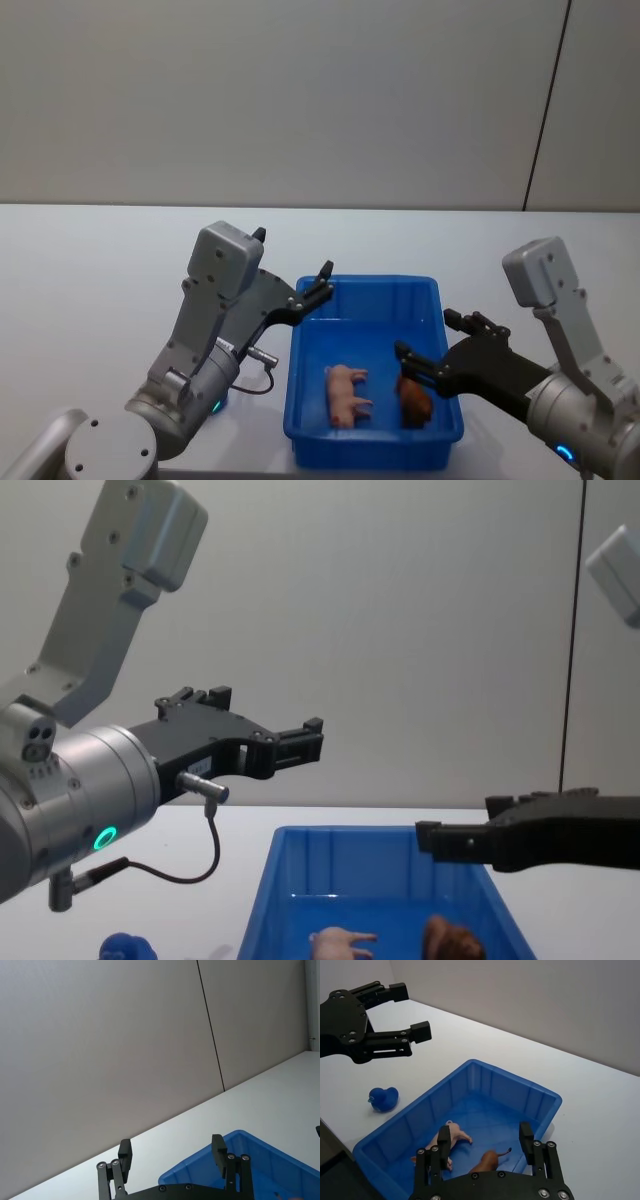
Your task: Pick up the two dolls from the table and place them into the box.
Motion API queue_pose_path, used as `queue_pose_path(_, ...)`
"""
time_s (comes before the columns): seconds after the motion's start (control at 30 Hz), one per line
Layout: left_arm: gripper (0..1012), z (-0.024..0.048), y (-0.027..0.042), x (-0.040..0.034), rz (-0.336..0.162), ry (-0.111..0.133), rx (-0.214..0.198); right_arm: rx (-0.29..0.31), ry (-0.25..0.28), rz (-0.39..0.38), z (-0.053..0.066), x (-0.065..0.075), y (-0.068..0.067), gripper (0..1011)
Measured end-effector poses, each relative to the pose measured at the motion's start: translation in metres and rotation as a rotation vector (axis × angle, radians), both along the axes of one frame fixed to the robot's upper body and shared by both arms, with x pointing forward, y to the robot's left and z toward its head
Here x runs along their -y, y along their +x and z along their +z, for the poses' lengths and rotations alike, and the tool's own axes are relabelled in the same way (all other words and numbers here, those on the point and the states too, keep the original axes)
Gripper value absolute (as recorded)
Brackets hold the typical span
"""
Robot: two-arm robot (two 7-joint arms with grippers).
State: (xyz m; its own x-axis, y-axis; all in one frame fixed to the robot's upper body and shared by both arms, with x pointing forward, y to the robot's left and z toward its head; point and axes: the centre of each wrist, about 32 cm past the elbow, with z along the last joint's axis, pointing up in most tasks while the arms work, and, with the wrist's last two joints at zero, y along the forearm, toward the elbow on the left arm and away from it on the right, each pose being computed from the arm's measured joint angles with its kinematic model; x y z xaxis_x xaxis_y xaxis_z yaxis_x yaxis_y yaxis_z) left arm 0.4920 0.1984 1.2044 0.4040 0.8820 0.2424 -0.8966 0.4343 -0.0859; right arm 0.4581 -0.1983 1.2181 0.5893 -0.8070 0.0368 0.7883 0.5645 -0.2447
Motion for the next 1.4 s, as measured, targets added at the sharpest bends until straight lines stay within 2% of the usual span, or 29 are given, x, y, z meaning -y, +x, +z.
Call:
queue_pose_path(0.13, 1001, 0.0000, 0.0000, 0.0000, 0.000, 0.000, 0.000, 0.015, -0.001, -0.011, -0.004, 0.004, 0.002, 937)
queue_pose_path(0.27, 1001, 0.0000, 0.0000, 0.0000, 0.000, 0.000, 0.000, 0.029, -0.002, -0.025, -0.007, 0.011, 0.004, 997)
queue_pose_path(0.7, 1001, 0.0000, 0.0000, 0.0000, 0.000, 0.000, 0.000, 0.087, -0.016, -0.088, -0.021, 0.050, 0.013, 1001)
queue_pose_path(1.03, 1001, 0.0007, -0.0010, -0.0005, 0.001, 0.007, -0.005, 0.109, -0.026, -0.113, -0.026, 0.065, 0.017, 1001)
queue_pose_path(1.27, 1001, 0.0026, -0.0086, -0.0030, 0.021, 0.025, -0.017, 0.117, -0.029, -0.121, -0.028, 0.070, 0.018, 1001)
queue_pose_path(1.4, 1001, 0.0002, -0.0182, -0.0064, 0.051, 0.022, -0.027, 0.120, -0.031, -0.124, -0.029, 0.073, 0.019, 1001)
